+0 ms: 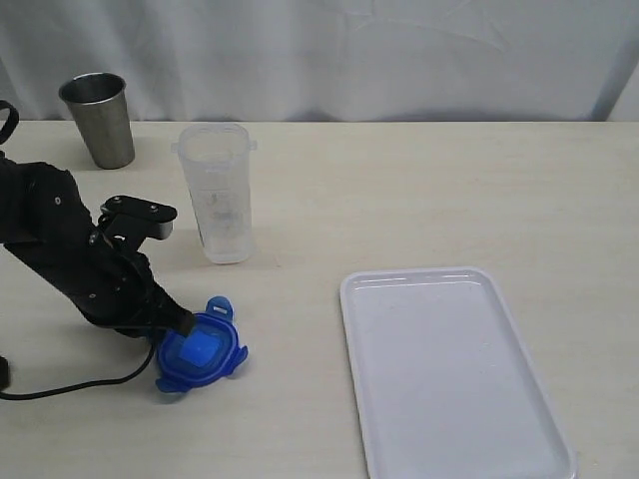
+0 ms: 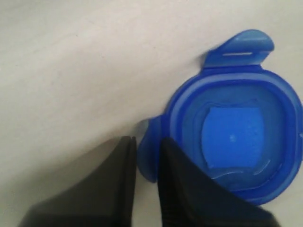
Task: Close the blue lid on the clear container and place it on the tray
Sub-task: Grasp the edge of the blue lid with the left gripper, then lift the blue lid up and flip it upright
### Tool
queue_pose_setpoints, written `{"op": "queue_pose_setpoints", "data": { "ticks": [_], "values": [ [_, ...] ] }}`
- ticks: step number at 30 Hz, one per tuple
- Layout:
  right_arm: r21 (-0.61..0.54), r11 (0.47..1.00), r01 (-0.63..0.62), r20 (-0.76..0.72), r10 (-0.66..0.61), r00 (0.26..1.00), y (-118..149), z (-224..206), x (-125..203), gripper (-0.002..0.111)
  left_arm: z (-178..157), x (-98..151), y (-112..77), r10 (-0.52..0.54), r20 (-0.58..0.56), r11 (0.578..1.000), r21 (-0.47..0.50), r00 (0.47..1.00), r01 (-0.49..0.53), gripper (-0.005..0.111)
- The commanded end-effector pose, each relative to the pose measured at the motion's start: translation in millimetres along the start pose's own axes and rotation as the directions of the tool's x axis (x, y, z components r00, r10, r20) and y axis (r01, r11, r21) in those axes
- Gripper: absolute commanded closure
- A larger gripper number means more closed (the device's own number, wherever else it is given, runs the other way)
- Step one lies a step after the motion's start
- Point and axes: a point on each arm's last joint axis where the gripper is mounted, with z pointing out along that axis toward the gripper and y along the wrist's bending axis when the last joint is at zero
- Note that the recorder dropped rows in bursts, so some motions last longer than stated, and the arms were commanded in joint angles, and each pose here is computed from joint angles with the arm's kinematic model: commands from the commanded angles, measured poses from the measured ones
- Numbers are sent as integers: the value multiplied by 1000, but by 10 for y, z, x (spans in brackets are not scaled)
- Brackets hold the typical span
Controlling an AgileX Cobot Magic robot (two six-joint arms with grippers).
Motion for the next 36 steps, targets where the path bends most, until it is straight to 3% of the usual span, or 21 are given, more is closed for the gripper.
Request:
{"op": "queue_pose_setpoints", "data": {
  "ticks": [1,10,19,23,26,30,36],
  "values": [
    [0,1000,6,8,-6,1000,-1,0,-3,104,-28,-27,2,4,17,1000,3,1000,-4,104],
    [0,1000,6,8,-6,1000,-1,0,-3,104,-162,-57,-10,44,59,999,-8,997,-44,107],
    [0,1000,6,8,-6,1000,-1,0,-3,104,-936,10,-97,124,167,991,-68,978,-114,107],
    [0,1000,6,8,-6,1000,-1,0,-3,104,-1289,59,-89,102,266,987,-146,958,-65,107],
    [0,1000,6,8,-6,1000,-1,0,-3,104,-1516,43,-89,140,386,977,-204,912,-64,107],
    [0,1000,6,8,-6,1000,-1,0,-3,104,-1770,-22,-83,269,531,942,-319,804,-104,107],
    [0,1000,6,8,-6,1000,-1,0,-3,104,-1942,-165,-72,566,553,796,-561,612,-229,107]
  ]
}}
